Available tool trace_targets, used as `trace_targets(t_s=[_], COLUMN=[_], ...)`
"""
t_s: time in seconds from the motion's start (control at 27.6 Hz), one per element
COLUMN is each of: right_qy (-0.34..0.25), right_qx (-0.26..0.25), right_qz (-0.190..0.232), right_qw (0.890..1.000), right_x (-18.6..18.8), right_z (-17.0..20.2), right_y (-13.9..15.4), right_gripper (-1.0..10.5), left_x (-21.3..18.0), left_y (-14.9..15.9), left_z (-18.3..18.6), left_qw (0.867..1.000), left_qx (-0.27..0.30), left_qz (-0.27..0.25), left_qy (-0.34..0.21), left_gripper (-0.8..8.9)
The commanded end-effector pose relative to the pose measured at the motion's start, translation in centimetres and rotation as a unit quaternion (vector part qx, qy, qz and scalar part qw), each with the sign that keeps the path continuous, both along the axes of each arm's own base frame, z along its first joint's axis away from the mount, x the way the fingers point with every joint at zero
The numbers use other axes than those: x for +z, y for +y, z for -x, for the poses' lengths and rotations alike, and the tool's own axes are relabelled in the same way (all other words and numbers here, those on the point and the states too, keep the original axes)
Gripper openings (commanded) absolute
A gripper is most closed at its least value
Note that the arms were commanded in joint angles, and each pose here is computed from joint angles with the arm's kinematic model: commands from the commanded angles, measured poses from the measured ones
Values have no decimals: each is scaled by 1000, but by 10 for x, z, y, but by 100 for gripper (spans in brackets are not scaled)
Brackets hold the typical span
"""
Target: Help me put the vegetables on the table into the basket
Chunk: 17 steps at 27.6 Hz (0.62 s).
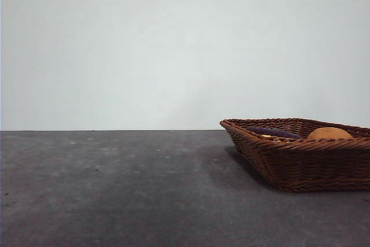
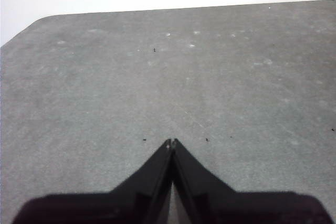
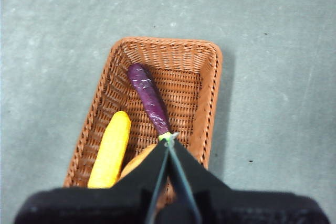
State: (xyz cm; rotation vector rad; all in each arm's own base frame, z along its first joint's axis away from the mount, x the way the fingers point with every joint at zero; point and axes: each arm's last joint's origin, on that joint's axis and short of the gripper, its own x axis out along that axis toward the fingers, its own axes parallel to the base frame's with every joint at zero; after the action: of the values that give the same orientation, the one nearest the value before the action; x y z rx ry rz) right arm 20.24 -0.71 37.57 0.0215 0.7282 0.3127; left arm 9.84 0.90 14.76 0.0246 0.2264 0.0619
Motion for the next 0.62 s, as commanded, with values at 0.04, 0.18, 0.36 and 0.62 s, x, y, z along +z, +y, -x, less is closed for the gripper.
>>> trace_targets(t_s=[0.04, 0.18, 0.36, 0.62], right_qy=[-5, -62, -192, -251], right_qx=[1, 0, -33, -54], right_qz=[7, 8, -6, 5], right_qw=[1000, 998, 981, 966], right_x=[0, 1, -50, -139], right_z=[-1, 31, 82, 110], right_y=[0, 3, 6, 7], right_gripper=[2, 2, 2, 2], left_x=[-3, -3, -3, -3], left_y=[0, 0, 0, 0], left_z=[0, 0, 0, 0], left_qw=[1000, 1000, 1000, 1000], left_qx=[3, 4, 4, 4], left_qz=[4, 4, 4, 4], left_qy=[2, 2, 2, 2], left_gripper=[-3, -3, -3, -3])
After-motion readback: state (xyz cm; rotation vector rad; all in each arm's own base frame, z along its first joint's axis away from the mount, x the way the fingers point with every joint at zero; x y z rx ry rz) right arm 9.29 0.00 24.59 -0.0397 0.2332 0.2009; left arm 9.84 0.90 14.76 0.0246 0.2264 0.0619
